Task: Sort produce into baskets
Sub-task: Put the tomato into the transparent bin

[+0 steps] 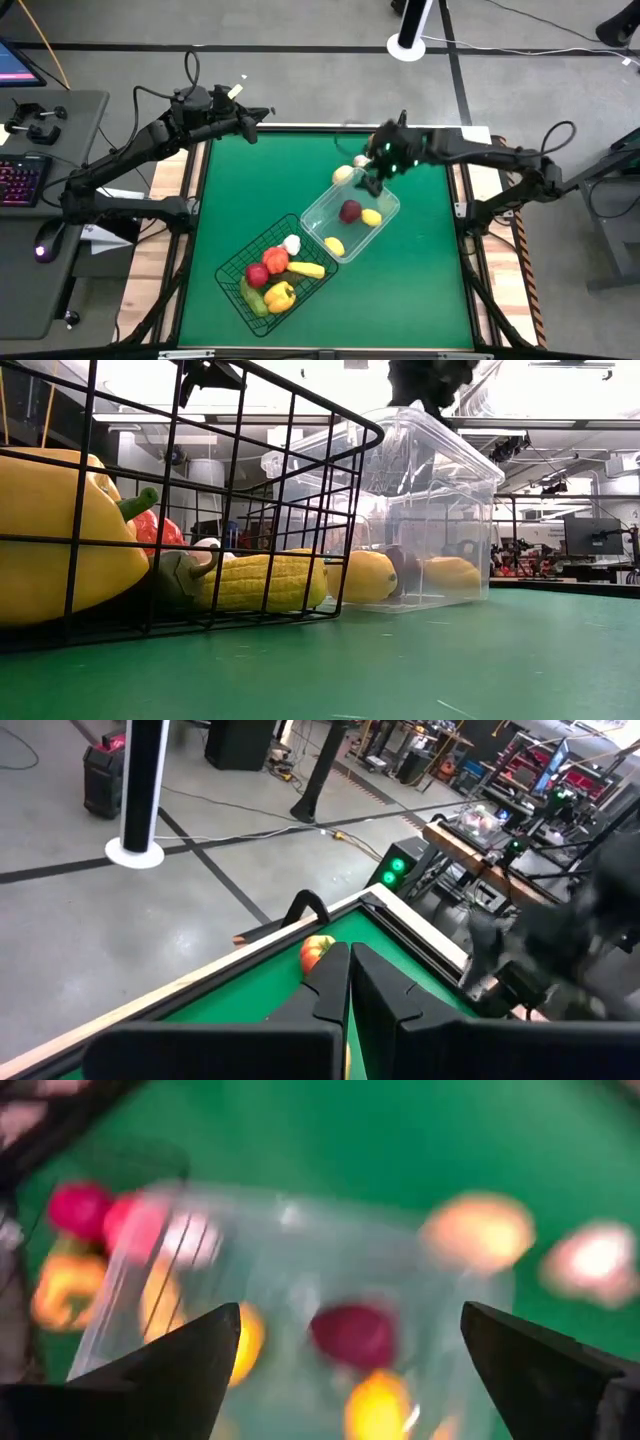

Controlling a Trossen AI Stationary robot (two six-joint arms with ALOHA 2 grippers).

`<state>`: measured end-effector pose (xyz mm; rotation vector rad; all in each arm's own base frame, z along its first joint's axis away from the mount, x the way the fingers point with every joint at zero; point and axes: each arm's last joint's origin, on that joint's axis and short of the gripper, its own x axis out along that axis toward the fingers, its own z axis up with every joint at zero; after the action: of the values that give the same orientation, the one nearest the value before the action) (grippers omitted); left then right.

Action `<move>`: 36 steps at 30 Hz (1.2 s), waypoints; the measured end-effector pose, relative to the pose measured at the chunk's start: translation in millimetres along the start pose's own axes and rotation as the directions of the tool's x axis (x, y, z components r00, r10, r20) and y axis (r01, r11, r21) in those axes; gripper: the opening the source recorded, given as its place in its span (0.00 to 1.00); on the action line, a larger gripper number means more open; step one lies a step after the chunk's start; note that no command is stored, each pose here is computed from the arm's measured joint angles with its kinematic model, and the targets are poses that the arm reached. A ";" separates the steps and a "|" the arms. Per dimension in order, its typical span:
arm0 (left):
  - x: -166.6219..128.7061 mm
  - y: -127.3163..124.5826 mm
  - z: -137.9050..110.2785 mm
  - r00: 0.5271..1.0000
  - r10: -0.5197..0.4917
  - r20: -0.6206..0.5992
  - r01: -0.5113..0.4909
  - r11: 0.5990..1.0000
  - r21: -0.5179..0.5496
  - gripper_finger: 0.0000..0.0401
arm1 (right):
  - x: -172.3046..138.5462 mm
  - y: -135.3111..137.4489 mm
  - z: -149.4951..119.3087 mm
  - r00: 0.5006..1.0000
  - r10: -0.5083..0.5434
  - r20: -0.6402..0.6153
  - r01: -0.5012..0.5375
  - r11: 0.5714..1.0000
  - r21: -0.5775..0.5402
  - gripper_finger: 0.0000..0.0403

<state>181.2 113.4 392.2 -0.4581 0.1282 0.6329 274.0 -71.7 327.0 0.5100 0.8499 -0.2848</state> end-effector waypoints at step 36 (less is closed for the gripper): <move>0.0 0.1 -0.2 1.000 0.000 -0.002 0.000 1.000 -0.012 0.00 | 88.3 -242.0 38.0 0.878 -0.394 -0.272 0.473 0.625 0.621 0.93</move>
<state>181.2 113.3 391.9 -0.4706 0.1268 0.6337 248.8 -299.7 203.7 1.0087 0.9652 -1.0606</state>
